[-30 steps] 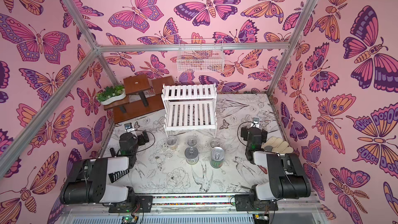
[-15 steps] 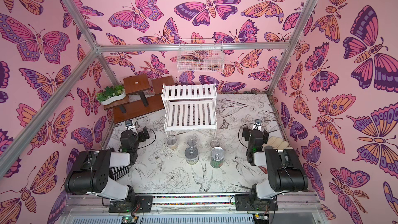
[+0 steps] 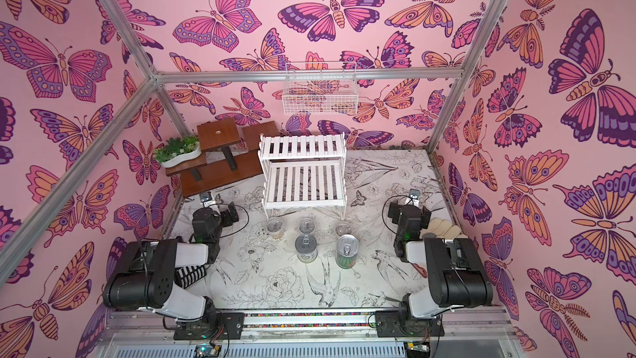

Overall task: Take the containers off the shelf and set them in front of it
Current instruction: Reset both arms

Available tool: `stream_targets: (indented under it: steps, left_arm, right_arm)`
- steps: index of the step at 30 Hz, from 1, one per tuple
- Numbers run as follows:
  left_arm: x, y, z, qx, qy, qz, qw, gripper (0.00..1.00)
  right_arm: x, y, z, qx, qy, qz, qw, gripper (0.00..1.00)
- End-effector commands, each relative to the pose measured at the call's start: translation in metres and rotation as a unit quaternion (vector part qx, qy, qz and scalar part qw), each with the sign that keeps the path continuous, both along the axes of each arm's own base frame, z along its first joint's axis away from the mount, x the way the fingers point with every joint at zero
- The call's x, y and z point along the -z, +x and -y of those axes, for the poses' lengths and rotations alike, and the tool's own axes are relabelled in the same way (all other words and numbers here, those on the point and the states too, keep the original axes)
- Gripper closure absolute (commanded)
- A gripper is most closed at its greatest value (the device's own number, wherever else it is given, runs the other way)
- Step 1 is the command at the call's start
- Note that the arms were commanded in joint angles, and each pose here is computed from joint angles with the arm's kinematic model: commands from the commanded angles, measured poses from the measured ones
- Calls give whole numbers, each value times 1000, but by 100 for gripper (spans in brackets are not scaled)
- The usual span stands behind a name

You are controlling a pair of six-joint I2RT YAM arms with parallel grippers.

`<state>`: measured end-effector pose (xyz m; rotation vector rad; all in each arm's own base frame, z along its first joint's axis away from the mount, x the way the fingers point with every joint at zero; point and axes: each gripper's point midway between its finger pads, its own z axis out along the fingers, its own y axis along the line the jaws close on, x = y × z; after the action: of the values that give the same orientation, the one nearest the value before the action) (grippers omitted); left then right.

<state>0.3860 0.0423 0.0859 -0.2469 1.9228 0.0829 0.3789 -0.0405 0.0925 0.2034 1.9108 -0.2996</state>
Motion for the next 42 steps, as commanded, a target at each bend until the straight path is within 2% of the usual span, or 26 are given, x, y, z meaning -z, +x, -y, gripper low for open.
stream_targets:
  steps: [1, 12, 13, 15, 18, 21, 24, 26, 27, 29, 30, 32, 33, 35, 42]
  left_arm:
    - [-3, 4, -1, 5, 4, 2, 1000, 0]
    - [-3, 4, 1, 10, 5, 1, 1000, 0]
    - [-3, 5, 1, 10, 6, 1, 1000, 0]
    - [-3, 5, 1, 10, 5, 1, 1000, 0]
    - [-3, 5, 1, 10, 5, 1, 1000, 0]
    - [-3, 4, 1, 10, 5, 0, 1000, 0]
    - [-3, 4, 1, 10, 5, 1, 1000, 0]
    - [-3, 4, 1, 10, 5, 1, 1000, 0]
    - [-3, 5, 1, 10, 5, 1, 1000, 0]
    - [-3, 4, 1, 10, 5, 1, 1000, 0]
    - [-3, 4, 1, 10, 5, 0, 1000, 0]
    - [-3, 5, 1, 10, 5, 1, 1000, 0]
    - [-3, 4, 1, 10, 5, 0, 1000, 0]
    - [-3, 5, 1, 10, 5, 1, 1000, 0]
    - [-3, 5, 1, 10, 5, 1, 1000, 0]
  right_arm:
    - [-5, 3, 2, 6, 6, 6, 1000, 1]
    - [-6, 3, 2, 5, 5, 7, 1000, 1]
    - [-6, 3, 0, -5, 4, 6, 1000, 1]
    - [-3, 6, -29, -98, 4, 1, 995, 1]
    - [-7, 1, -13, -45, 6, 21, 999, 1]
    - [-3, 8, -29, -99, 7, -1, 995, 1]
    - [-6, 1, -6, -33, 12, 18, 999, 1]
    - [-3, 8, -36, -127, 9, -2, 992, 1]
    - [-3, 7, -33, -118, 13, 0, 993, 1]
    - [-7, 1, -5, -32, 14, 19, 999, 1]
    - [-6, 0, -4, -28, 16, 19, 999, 1]
    - [-1, 10, -31, -111, 16, -12, 994, 1]
    - [-3, 10, -24, -98, 23, -6, 995, 1]
    - [-2, 8, -3, -31, 25, -3, 999, 1]
    - [-3, 8, -2, -29, 25, -2, 999, 1]
